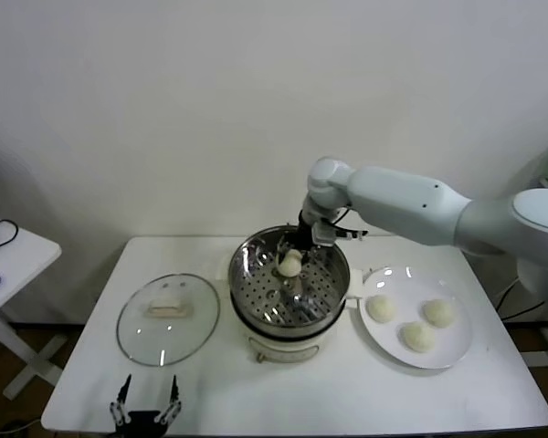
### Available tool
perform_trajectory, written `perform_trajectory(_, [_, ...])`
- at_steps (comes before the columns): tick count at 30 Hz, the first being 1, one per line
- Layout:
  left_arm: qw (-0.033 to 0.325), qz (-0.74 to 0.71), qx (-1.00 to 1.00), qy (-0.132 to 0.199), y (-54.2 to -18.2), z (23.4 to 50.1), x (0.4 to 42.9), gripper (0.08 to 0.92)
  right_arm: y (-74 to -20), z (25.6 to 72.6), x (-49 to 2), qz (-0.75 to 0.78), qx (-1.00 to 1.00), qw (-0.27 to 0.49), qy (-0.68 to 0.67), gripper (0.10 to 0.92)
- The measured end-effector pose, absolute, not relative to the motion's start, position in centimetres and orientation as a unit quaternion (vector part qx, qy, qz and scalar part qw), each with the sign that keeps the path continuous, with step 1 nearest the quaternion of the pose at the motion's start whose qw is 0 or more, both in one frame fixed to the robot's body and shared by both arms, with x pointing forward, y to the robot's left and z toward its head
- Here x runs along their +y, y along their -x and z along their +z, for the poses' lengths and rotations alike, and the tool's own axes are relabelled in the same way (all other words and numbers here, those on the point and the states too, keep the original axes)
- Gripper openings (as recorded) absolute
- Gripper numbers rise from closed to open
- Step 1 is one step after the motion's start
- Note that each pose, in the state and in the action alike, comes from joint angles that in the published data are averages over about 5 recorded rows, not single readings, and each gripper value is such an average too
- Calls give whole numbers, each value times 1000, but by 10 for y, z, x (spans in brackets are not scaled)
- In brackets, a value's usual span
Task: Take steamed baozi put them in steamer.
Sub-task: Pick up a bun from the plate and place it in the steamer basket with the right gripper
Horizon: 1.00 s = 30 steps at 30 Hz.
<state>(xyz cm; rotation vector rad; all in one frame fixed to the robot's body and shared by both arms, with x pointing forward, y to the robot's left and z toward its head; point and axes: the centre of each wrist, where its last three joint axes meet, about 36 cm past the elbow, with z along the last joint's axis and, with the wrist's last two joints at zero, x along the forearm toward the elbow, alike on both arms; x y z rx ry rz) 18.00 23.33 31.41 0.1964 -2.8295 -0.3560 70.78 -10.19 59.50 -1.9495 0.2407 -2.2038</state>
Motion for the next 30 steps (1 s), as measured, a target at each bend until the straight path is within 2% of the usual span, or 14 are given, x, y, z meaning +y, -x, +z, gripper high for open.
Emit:
perform_trajectory(8, [141, -124, -980, -70, -181, 312, 234, 823, -721, 590, -99, -745, 83, 86, 656, 603])
perform_trajectory(19, [143, -127, -979, -74, -180, 311, 238, 823, -730, 589, -106, -744, 101, 74, 657, 804])
perform_trajectory(24, [144, -129, -978, -76, -179, 311, 240, 823, -731, 612, -116, -743, 110, 71, 656, 822])
perform_trajectory(30, [144, -131, -978, -74, -178, 313, 239, 823, -724, 668, -148, -727, 132, 51, 671, 823])
